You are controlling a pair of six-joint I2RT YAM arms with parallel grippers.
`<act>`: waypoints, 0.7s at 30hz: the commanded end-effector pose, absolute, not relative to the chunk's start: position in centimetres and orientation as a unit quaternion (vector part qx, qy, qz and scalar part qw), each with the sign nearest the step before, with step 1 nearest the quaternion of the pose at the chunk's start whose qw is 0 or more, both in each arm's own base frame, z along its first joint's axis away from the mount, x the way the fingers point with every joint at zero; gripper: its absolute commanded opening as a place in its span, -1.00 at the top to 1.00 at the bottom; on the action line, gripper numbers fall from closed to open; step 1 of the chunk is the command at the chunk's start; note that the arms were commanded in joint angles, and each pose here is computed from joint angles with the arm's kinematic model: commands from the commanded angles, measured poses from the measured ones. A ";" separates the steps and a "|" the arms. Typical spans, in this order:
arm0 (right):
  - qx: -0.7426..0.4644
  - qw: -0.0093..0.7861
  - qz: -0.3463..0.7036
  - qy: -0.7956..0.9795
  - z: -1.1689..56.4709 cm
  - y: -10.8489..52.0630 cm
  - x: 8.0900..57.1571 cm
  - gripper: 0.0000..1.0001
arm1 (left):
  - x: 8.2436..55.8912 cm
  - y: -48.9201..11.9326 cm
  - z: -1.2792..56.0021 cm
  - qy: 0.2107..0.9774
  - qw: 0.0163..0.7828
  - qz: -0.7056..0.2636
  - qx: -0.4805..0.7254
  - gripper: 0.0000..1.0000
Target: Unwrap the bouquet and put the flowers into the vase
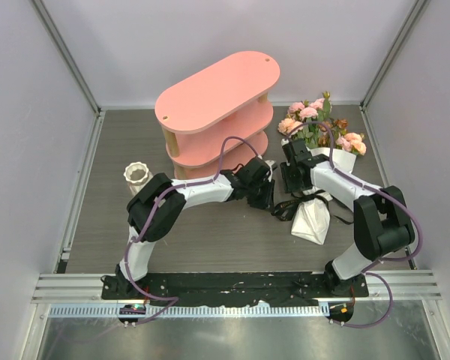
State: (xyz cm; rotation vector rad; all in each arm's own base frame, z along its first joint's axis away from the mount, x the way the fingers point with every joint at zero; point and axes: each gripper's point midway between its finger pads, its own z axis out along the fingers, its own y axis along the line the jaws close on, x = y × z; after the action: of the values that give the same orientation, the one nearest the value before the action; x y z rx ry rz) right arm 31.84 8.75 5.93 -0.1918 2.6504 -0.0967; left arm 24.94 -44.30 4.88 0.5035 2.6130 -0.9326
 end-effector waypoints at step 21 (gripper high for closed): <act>-0.104 0.214 -0.125 0.963 3.3 7.4 32.2 0.21 | 24.9 -45.3 6.0 0.901 0.170 -0.354 0.182 0.53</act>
State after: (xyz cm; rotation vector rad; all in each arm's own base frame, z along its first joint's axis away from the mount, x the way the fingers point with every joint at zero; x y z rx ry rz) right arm 31.34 7.85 3.00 -0.2787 2.7123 -0.2667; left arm 24.92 -44.57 5.07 0.4879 2.6105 -0.9549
